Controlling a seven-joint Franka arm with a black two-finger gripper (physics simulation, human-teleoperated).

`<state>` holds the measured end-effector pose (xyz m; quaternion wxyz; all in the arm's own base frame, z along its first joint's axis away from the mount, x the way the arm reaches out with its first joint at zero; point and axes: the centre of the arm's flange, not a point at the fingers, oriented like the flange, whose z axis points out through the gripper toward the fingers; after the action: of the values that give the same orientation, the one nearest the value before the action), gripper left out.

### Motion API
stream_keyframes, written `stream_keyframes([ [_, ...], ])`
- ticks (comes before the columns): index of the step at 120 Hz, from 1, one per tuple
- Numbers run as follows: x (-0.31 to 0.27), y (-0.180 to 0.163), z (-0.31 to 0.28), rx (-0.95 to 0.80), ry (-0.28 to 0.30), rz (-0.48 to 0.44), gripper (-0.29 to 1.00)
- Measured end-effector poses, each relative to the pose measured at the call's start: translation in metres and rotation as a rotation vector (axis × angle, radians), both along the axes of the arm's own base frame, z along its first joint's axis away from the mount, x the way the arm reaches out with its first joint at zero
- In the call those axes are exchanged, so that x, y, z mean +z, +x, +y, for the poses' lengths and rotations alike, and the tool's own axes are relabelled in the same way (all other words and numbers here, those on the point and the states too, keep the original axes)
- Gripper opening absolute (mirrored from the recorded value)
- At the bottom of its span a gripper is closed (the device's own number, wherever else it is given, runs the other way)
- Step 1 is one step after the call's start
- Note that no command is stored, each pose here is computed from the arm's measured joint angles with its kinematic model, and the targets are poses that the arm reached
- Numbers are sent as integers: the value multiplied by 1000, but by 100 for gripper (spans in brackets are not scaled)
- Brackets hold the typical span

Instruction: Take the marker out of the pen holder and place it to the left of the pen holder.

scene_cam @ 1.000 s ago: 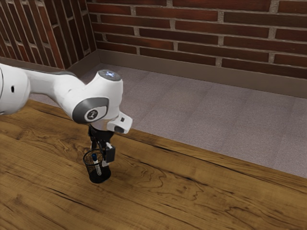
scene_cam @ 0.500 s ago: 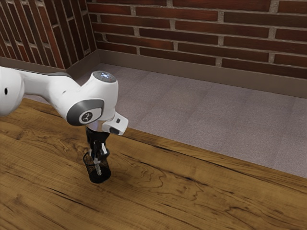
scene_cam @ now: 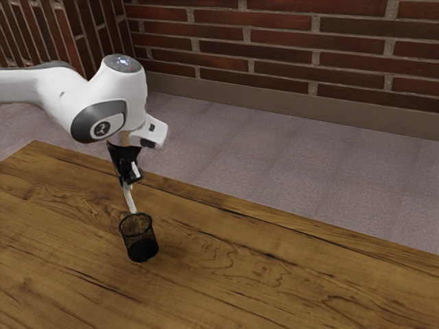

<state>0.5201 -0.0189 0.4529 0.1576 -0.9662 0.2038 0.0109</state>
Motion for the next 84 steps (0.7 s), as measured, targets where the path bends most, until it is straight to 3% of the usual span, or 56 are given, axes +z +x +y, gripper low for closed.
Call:
stream_keyframes([
  [24, 77, -6, 29, 43, 12, -151, -7],
  [56, 11, -19, 108, 91, -27, -206, -8],
  [68, -2, -13, 119, 153, -61, -145, -8],
  [84, -31, 10, 128, 259, -82, 67, -8],
])
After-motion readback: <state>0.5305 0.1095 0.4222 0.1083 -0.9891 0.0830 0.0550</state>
